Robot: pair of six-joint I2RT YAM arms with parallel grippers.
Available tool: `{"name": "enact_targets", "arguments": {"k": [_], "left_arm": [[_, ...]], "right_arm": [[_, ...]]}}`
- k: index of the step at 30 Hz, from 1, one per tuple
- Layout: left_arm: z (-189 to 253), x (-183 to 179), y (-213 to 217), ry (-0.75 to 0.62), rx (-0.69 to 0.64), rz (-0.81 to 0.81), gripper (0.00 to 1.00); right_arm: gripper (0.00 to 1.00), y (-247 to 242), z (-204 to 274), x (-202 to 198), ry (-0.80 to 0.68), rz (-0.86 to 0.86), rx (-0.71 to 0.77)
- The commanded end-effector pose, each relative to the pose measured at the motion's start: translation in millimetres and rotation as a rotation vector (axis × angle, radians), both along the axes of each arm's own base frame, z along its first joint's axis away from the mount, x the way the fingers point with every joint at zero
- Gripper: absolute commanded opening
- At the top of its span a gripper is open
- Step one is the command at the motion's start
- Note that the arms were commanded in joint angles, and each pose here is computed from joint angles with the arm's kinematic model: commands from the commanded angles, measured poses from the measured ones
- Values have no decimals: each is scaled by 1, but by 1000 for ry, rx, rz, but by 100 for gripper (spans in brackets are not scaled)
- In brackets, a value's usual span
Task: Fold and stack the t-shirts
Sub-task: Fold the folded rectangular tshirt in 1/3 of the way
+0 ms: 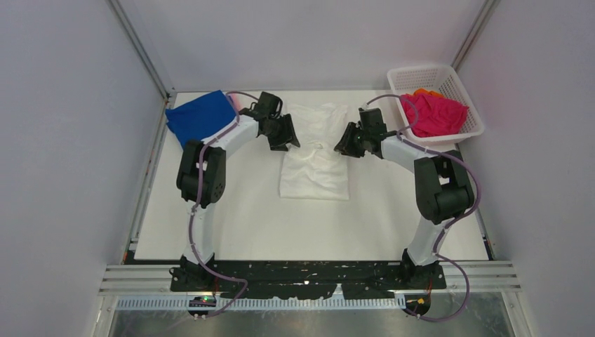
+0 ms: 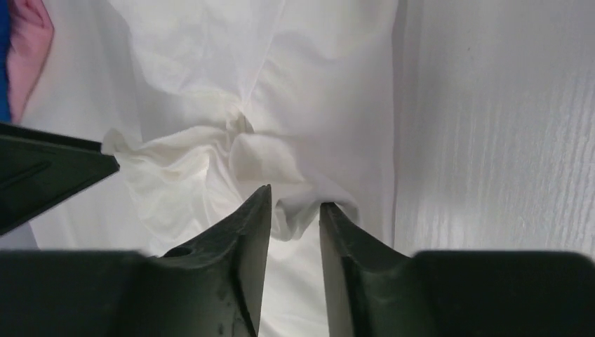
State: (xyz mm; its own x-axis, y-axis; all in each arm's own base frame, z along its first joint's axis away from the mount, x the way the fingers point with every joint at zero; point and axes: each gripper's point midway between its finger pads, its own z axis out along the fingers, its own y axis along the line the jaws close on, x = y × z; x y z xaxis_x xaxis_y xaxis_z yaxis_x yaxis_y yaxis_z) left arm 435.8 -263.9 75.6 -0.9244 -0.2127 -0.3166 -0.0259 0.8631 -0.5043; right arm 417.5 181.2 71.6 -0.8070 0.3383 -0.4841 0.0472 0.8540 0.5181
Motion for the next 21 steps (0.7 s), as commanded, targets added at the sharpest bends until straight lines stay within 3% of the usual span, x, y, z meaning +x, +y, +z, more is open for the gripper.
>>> {"name": "enact_targets", "arguments": {"k": [1,3,5,6,9,11,21], "left_arm": [[37,39,2,-98,-60,17,60],[58,52,5,-131,-86,22,73],[80,55,11,-179,-80,20,96],[87,54,16,-202,-60,29,99],[98,38,32,-241,-11,38,100],[94,17,39,-239,-3,27,100],[37,-104,62,-133,22,22,100]], "right_arm": [[47,-10,31,51,-124,-86,44],[54,-20,38,66,-141,-126,61],[65,-25,46,71,-159,-136,78],[70,-26,50,68,-168,-128,74],[92,-28,50,53,-170,-100,64],[98,-30,53,36,-176,-80,57],[95,25,49,-48,-238,227,58]]}}
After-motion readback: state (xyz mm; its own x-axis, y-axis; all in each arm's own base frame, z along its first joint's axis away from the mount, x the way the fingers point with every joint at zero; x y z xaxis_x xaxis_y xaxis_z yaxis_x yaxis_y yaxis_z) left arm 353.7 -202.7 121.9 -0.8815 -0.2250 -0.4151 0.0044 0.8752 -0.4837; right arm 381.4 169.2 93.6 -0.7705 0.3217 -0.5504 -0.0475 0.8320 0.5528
